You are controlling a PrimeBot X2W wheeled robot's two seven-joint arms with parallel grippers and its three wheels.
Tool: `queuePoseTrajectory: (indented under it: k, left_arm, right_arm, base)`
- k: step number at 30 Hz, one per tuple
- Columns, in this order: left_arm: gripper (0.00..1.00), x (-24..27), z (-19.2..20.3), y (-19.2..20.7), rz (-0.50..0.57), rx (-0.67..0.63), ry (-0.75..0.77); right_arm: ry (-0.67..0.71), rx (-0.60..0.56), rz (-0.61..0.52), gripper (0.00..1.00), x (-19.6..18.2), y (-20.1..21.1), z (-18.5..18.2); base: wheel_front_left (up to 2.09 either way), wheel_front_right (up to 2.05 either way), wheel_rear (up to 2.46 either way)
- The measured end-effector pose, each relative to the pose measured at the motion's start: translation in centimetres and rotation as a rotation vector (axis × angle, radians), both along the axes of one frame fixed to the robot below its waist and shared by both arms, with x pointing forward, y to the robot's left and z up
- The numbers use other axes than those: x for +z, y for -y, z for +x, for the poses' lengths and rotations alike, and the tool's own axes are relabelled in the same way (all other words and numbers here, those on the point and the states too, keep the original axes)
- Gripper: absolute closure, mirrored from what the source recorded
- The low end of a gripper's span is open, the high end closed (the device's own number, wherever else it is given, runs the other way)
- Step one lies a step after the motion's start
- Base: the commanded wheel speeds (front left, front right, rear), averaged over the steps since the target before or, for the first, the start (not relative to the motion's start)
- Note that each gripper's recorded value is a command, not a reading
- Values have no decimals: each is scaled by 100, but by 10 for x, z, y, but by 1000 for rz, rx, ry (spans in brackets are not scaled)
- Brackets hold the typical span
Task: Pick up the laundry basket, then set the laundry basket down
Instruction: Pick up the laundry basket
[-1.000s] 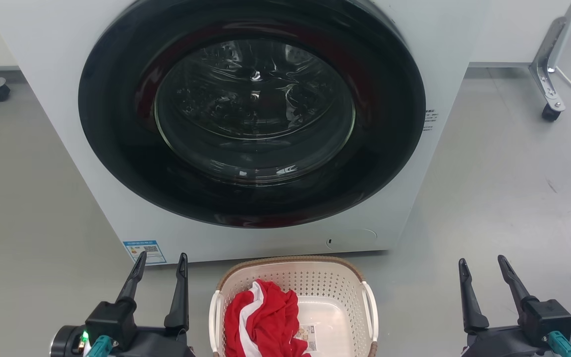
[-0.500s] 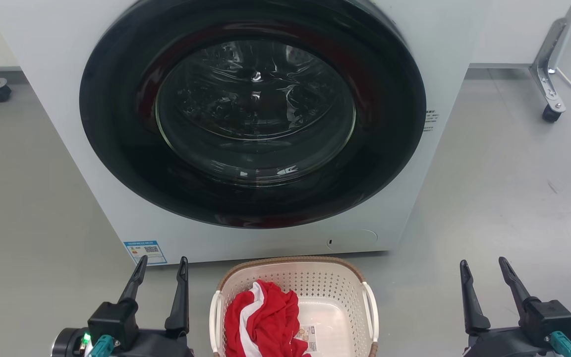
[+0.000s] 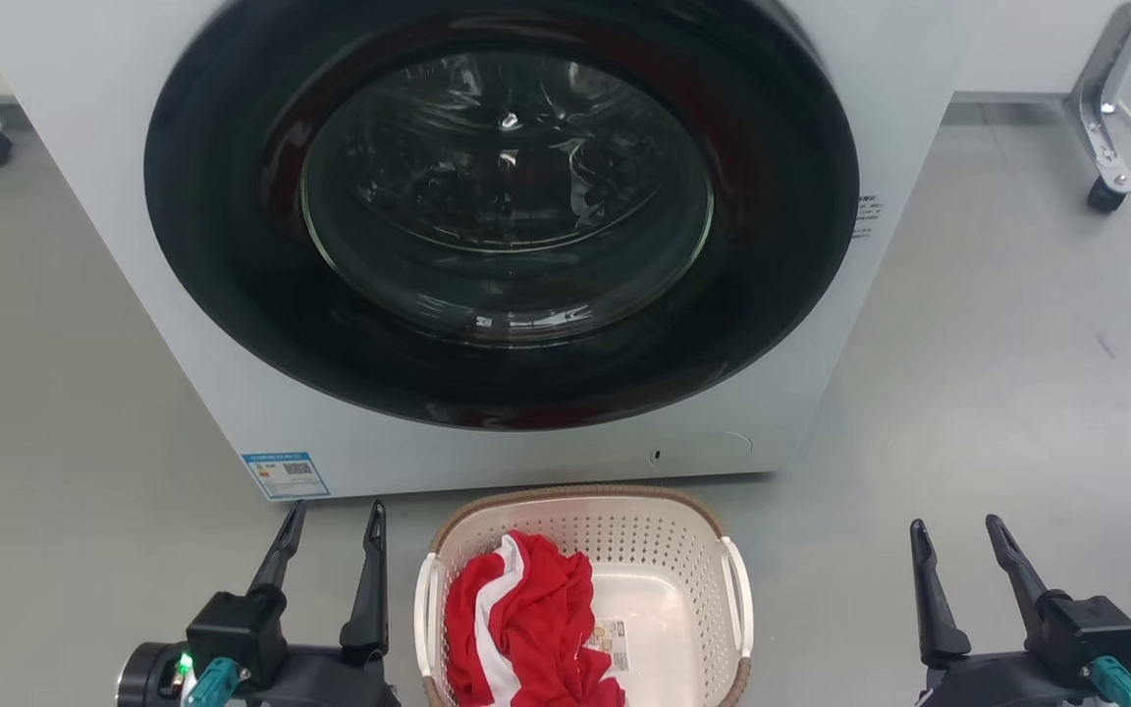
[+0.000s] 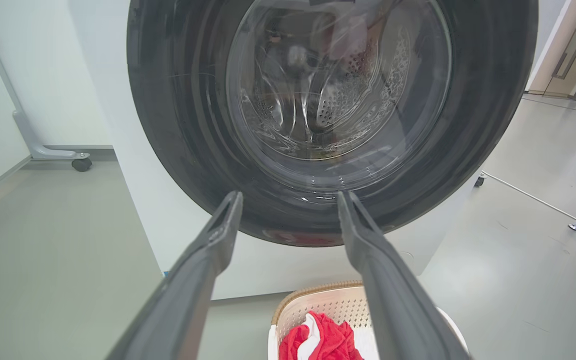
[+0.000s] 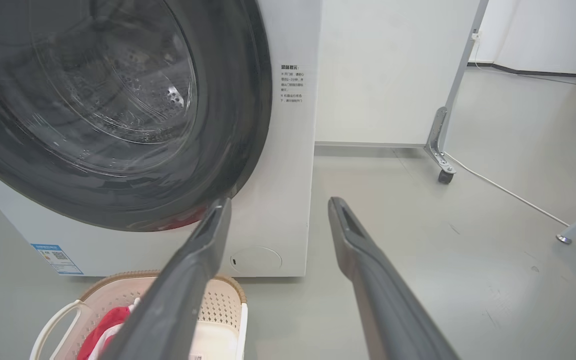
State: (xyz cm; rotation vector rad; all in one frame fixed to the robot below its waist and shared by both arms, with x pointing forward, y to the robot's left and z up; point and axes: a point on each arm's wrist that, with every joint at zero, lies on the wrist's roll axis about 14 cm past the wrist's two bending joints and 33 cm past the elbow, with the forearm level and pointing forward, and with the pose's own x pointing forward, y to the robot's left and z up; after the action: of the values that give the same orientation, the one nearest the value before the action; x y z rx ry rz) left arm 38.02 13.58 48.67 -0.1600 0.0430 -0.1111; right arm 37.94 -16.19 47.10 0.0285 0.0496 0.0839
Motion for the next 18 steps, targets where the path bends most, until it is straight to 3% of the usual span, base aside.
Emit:
queuePoseTrajectory:
  k: [18]
  left_arm:
    - [0, -65, 33, 16, -17, -62, -212]
  right_arm:
    - [-154, 30, 16, 0, -55, -9, 38]
  base:
    - [0, 0, 0]
